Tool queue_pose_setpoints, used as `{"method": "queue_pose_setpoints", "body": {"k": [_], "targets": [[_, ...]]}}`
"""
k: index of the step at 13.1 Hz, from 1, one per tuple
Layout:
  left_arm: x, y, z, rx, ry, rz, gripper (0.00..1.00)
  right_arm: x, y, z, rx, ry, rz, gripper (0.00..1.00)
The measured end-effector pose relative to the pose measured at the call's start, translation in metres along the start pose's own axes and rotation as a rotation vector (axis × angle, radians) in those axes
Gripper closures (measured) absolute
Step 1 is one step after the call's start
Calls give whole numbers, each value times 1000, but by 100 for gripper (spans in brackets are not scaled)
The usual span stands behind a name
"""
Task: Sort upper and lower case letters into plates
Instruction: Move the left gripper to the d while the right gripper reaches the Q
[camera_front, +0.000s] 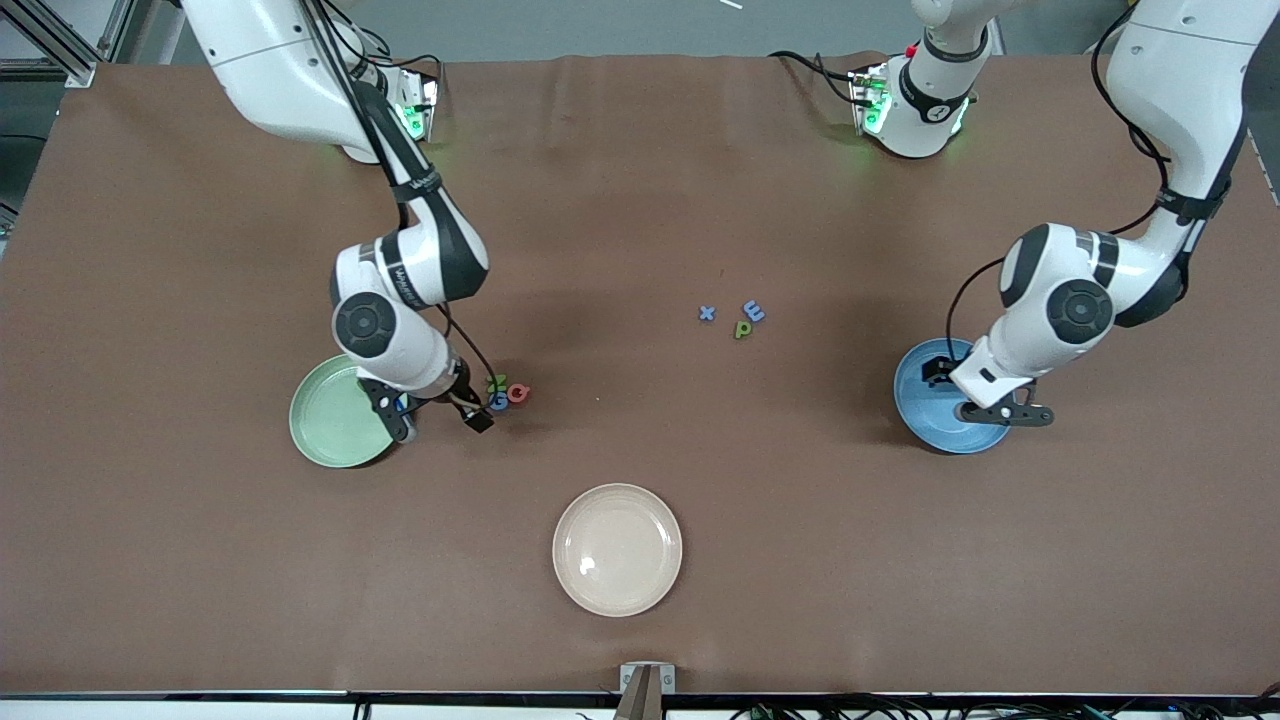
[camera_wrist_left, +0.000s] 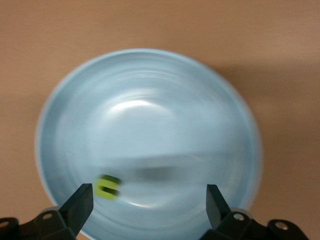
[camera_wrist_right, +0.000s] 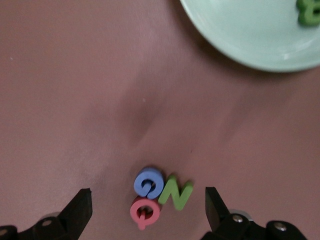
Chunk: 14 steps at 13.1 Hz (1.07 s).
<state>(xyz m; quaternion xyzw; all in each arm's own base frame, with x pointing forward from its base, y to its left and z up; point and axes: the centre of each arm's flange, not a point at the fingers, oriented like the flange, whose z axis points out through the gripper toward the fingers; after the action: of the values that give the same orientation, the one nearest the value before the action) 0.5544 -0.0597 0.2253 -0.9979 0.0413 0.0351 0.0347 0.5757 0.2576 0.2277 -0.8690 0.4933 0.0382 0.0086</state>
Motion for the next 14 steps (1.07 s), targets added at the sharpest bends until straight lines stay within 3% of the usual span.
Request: {"method": "queue_pose_setpoints", "body": {"k": [5, 10, 14], "targets": [[-17, 113, -29, -40, 17, -90, 0, -23, -10, 26, 4, 10, 111, 0], [-47, 217, -37, -54, 31, 40, 0, -29, -11, 40, 5, 15, 199, 7], [-61, 269, -30, -78, 14, 124, 0, -37, -12, 45, 0, 16, 244, 11]]}}
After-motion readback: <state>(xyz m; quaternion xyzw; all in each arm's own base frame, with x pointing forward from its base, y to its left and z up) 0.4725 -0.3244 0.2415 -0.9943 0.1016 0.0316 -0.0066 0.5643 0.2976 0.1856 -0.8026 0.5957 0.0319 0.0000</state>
